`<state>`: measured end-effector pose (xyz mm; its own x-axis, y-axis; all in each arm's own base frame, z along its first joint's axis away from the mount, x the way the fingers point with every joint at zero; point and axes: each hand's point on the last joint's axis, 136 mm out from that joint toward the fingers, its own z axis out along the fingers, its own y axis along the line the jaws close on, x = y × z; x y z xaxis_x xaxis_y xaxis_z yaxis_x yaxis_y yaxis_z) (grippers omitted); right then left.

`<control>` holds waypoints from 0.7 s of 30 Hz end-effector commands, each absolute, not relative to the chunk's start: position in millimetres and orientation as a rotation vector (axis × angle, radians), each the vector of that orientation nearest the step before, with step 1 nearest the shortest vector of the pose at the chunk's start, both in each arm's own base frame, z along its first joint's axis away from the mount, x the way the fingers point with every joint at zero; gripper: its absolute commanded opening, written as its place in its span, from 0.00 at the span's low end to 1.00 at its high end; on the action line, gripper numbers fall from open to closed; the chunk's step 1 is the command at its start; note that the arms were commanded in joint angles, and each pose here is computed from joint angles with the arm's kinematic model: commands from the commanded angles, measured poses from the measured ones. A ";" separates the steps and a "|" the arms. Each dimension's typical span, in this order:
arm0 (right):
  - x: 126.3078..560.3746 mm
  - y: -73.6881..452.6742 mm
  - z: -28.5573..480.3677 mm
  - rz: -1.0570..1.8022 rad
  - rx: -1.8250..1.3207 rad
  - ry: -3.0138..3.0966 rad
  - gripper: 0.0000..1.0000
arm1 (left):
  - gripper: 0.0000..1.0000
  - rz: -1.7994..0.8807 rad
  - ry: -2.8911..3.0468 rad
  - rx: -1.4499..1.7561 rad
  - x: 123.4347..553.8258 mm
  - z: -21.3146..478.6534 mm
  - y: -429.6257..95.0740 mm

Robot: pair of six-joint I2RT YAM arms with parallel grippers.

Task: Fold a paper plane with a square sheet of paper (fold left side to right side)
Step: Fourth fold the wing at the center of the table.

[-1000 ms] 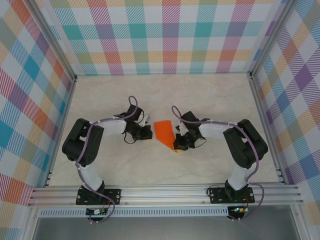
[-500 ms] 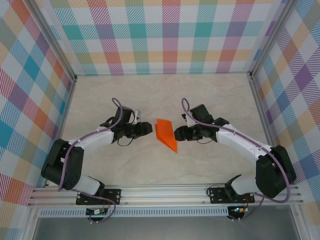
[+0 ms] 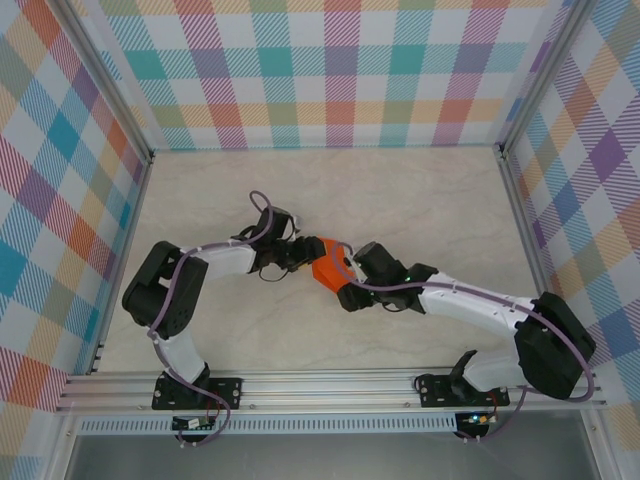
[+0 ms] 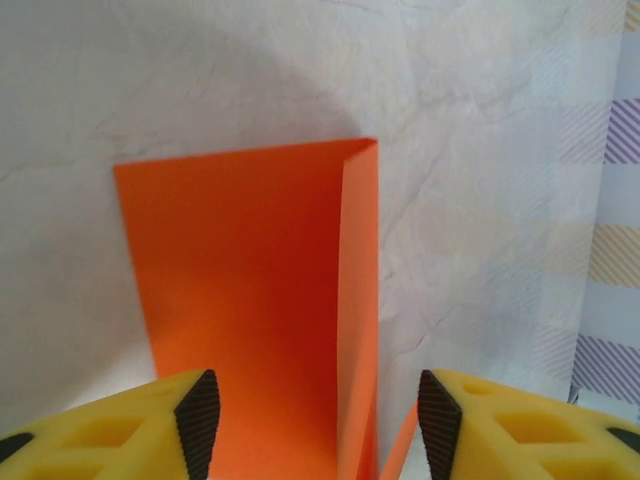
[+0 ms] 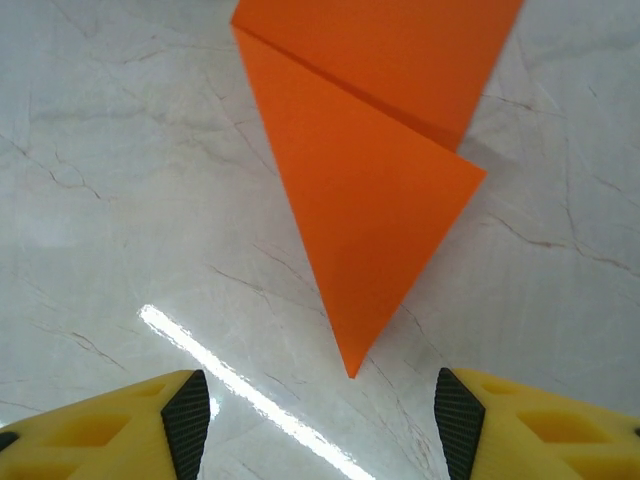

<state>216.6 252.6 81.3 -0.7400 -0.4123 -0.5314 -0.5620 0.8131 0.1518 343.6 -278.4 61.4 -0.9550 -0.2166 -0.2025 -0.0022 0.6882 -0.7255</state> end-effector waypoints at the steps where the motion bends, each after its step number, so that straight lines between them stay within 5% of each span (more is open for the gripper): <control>1: 235.2 264.1 79.4 0.239 -0.806 2.360 0.64 | 0.52 -1.225 2.576 -0.159 355.8 78.3 -300.9; 14: 257.7 285.5 37.3 0.020 -0.902 2.355 0.59 | 0.48 -1.255 2.572 -0.208 363.9 90.8 -307.5; 21: 257.6 284.4 29.3 0.000 -0.903 2.378 0.45 | 0.48 -1.237 2.573 -0.202 364.4 93.1 -306.0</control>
<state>251.3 279.6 27.8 -0.6019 -0.6076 -0.5182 -0.6147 0.7668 -0.1850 365.3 -300.1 84.2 -0.9488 -0.2551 -0.1860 -0.0174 0.6305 -0.7760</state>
